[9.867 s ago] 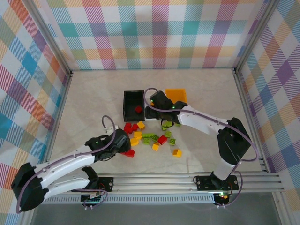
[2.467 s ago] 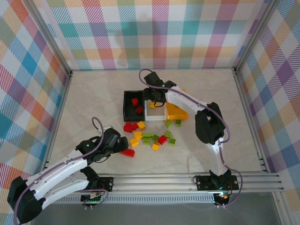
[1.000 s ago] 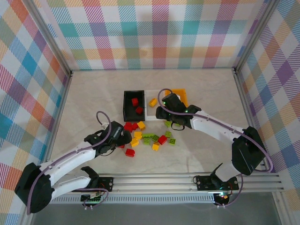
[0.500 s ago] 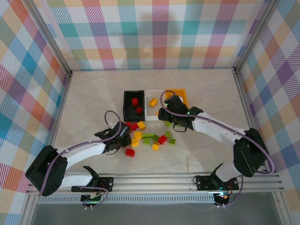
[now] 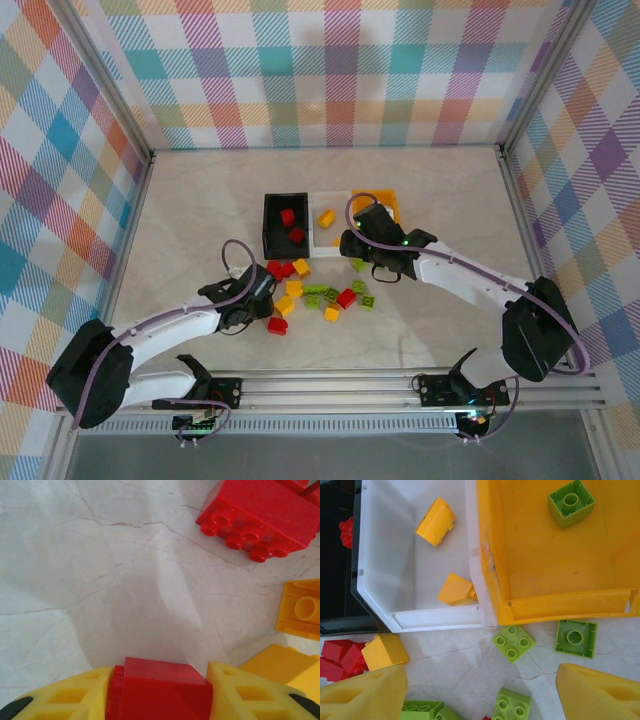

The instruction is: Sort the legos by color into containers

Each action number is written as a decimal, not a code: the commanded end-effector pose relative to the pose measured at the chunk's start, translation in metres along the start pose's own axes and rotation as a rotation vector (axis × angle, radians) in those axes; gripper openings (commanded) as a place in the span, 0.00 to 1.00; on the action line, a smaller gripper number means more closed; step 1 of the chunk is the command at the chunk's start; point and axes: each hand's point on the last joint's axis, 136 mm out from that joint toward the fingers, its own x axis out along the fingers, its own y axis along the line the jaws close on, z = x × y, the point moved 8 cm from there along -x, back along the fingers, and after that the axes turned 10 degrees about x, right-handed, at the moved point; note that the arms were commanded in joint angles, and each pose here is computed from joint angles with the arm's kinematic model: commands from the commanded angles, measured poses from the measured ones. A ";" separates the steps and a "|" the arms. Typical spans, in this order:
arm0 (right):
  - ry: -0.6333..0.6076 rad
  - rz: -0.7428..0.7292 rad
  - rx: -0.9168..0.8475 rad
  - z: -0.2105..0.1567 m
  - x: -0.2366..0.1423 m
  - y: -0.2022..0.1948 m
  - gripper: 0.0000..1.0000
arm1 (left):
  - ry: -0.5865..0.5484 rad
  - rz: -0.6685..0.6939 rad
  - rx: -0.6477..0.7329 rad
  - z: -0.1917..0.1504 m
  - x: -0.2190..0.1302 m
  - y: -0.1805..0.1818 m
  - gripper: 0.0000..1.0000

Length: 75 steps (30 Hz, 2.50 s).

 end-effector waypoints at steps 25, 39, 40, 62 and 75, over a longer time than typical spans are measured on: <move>0.017 0.015 0.057 -0.019 -0.023 -0.031 0.78 | -0.179 0.133 0.053 0.228 0.001 -0.066 0.64; 0.032 0.043 0.081 -0.029 -0.022 -0.039 0.79 | -0.134 -0.062 0.199 0.106 -0.074 -0.069 0.96; 0.035 0.042 0.081 -0.030 -0.020 -0.040 0.79 | -0.109 -0.072 0.218 0.088 -0.074 -0.067 0.96; 0.024 0.021 0.085 -0.034 -0.020 -0.048 0.79 | 0.142 -0.073 0.295 -0.050 -0.002 -0.047 0.80; 0.020 0.029 0.095 -0.035 -0.023 -0.050 0.79 | 0.011 -0.097 0.272 -0.013 -0.047 -0.051 0.43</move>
